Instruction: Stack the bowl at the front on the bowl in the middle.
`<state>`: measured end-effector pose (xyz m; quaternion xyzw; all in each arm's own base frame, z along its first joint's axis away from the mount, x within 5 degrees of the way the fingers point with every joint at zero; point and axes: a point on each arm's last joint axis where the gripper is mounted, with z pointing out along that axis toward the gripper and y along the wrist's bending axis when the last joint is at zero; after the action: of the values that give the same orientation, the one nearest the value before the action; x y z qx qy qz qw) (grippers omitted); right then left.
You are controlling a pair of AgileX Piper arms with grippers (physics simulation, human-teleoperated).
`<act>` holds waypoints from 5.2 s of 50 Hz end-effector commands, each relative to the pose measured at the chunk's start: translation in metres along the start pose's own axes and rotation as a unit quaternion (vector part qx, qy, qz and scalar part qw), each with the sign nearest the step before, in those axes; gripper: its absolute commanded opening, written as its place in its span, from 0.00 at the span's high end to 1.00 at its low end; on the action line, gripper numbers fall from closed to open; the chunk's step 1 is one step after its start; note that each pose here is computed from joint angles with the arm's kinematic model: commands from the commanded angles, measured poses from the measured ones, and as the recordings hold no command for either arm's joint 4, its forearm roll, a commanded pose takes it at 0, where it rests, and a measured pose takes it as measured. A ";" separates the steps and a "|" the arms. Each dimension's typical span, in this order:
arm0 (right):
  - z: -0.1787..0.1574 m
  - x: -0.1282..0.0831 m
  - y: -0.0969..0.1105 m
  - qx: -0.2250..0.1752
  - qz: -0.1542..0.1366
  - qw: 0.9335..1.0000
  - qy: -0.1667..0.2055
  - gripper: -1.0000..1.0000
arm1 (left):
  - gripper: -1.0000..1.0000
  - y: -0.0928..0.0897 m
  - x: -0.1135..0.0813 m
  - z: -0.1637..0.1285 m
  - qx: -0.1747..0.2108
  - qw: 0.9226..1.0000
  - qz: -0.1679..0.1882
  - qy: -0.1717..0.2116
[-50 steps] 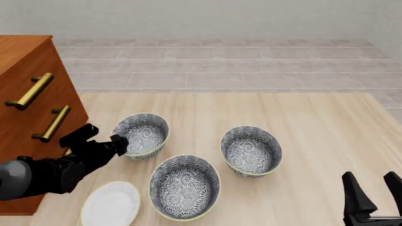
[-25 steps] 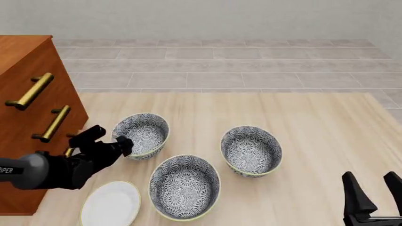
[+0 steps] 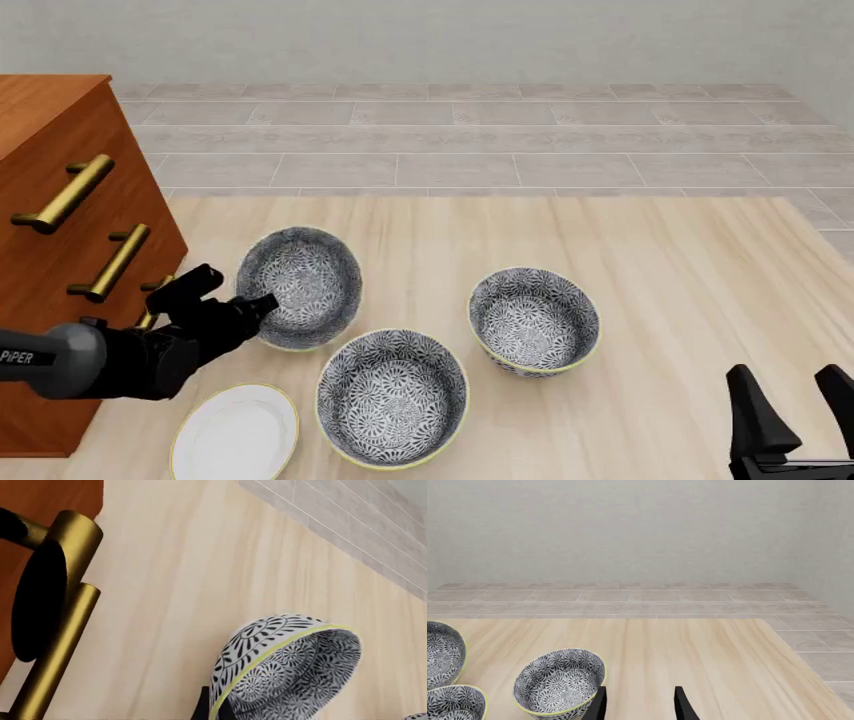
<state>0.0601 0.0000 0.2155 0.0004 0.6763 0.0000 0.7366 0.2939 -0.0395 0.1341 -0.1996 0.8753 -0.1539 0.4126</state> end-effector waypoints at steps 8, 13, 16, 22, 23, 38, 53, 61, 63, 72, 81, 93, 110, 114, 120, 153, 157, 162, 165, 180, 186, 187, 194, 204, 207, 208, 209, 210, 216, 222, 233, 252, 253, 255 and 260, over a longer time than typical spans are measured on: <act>0.000 0.000 0.000 0.000 0.000 1.000 0.000 0.00 | 1.00 0.001 -0.012 -0.013 -0.001 1.000 -0.001 -0.016; 0.000 0.000 0.000 0.000 0.000 1.000 0.000 0.00 | 1.00 -0.004 -0.016 -0.021 0.004 1.000 -0.002 -0.019; 0.000 0.000 0.000 0.000 0.000 1.000 0.000 0.00 | 1.00 -0.010 -0.021 -0.029 0.010 1.000 -0.004 -0.024; 0.000 0.000 0.000 0.000 0.000 1.000 0.000 0.00 | 1.00 -0.023 -0.032 -0.046 0.025 0.999 -0.007 -0.032; 0.000 0.000 0.000 0.000 0.000 1.000 0.000 0.00 | 1.00 -0.025 -0.033 -0.048 0.027 0.999 -0.008 -0.033; 0.000 0.000 0.000 0.000 0.000 1.000 0.000 0.00 | 1.00 -0.058 -0.043 -0.090 0.065 0.997 0.026 -0.028; 0.000 0.000 0.000 0.000 0.000 1.000 0.000 0.00 | 1.00 -0.095 -0.017 -0.108 0.117 0.991 0.055 0.025; 0.000 0.000 0.000 0.000 0.000 1.000 0.000 0.00 | 1.00 -0.115 -0.025 -0.148 0.150 0.984 0.094 0.028; 0.000 0.000 0.000 0.000 0.000 1.000 0.000 0.00 | 1.00 -0.120 -0.025 -0.152 0.156 0.981 0.107 0.032; 0.000 0.000 0.000 0.000 0.000 1.000 0.000 0.00 | 1.00 -0.146 -0.040 -0.179 0.191 0.969 0.154 0.021; 0.000 0.000 0.000 0.000 0.000 1.000 0.000 0.00 | 1.00 -0.157 -0.040 -0.172 0.184 0.967 0.170 0.042; 0.000 0.000 0.000 0.000 0.000 1.000 0.000 0.00 | 1.00 -0.184 -0.061 -0.171 0.174 0.940 0.291 0.044; 0.000 0.000 0.000 0.000 0.000 1.000 0.000 0.00 | 1.00 -0.230 -0.030 -0.154 0.186 0.898 0.380 0.123; 0.000 0.000 0.000 0.000 0.000 1.000 0.000 0.00 | 1.00 -0.235 -0.027 -0.151 0.189 0.893 0.388 0.125; 0.000 0.000 0.000 0.000 0.000 1.000 0.000 0.00 | 1.00 -0.253 -0.034 -0.151 0.194 0.892 0.388 0.125; 0.000 0.000 0.000 0.000 0.000 1.000 0.000 0.00 | 1.00 -0.300 -0.007 -0.110 0.209 0.896 0.365 0.143; 0.000 0.000 0.000 0.000 0.000 1.000 0.000 0.00 | 1.00 -0.303 -0.001 -0.105 0.209 0.895 0.365 0.147; 0.000 0.000 0.000 0.000 0.000 1.000 0.000 0.00 | 1.00 -0.304 0.001 -0.101 0.209 0.894 0.367 0.148; 0.000 0.000 0.000 0.000 0.000 1.000 0.000 0.00 | 1.00 -0.305 0.002 -0.098 0.209 0.894 0.368 0.147; 0.000 0.000 0.000 0.000 0.000 1.000 0.000 0.00 | 1.00 -0.306 0.011 -0.091 0.210 0.891 0.373 0.150; 0.000 0.000 0.000 0.000 0.000 1.000 0.000 0.00 | 1.00 -0.303 0.013 -0.083 0.206 0.892 0.372 0.151; 0.000 0.000 0.000 0.000 0.000 1.000 0.000 0.00 | 1.00 -0.303 0.015 -0.082 0.207 0.892 0.372 0.152; 0.000 0.000 0.000 0.000 0.000 1.000 0.000 0.00 | 1.00 -0.300 0.022 -0.071 0.201 0.891 0.374 0.158; 0.000 0.000 0.000 0.000 0.000 1.000 0.000 0.00 | 1.00 -0.297 0.023 -0.064 0.196 0.891 0.378 0.158; 0.000 0.000 0.000 0.000 0.000 1.000 0.000 0.00 | 1.00 -0.297 0.021 -0.063 0.196 0.891 0.378 0.156; 0.000 0.000 0.000 0.000 0.000 1.000 0.000 0.00 | 1.00 -0.297 0.022 -0.062 0.195 0.892 0.377 0.157; 0.000 0.000 0.000 0.000 0.000 1.000 0.000 0.00 | 1.00 -0.296 0.022 -0.062 0.196 0.891 0.378 0.156; 0.000 0.000 0.000 0.000 0.000 1.000 0.000 0.00 | 1.00 -0.296 0.023 -0.060 0.195 0.892 0.378 0.157; 0.000 0.000 0.000 0.000 0.000 1.000 0.000 0.00 | 1.00 -0.294 0.024 -0.055 0.192 0.892 0.378 0.157; 0.000 0.000 0.000 0.000 0.000 1.000 0.000 0.00 | 1.00 -0.295 0.026 -0.052 0.192 0.892 0.379 0.158; 0.000 0.000 0.000 0.000 0.000 1.000 0.000 0.00 | 1.00 -0.293 0.033 -0.046 0.190 0.891 0.379 0.162; 0.000 0.000 0.000 0.000 0.000 1.000 0.000 0.00 | 1.00 -0.293 0.035 -0.037 0.190 0.887 0.389 0.160; 0.000 0.000 0.000 0.000 0.000 1.000 0.000 0.00 | 1.00 -0.294 0.035 -0.038 0.191 0.887 0.389 0.160; 0.000 0.000 0.000 0.000 0.000 1.000 0.000 0.00 | 1.00 -0.295 0.034 -0.039 0.193 0.887 0.390 0.158; 0.000 0.000 0.000 0.000 0.000 1.000 0.000 0.00 | 0.00 -0.298 0.038 -0.042 0.198 0.882 0.398 0.158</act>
<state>0.0601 0.0000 0.2155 0.0004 0.6763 -0.0001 0.7366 0.3073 -0.3096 0.2607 0.2676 0.8919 -0.1732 0.3208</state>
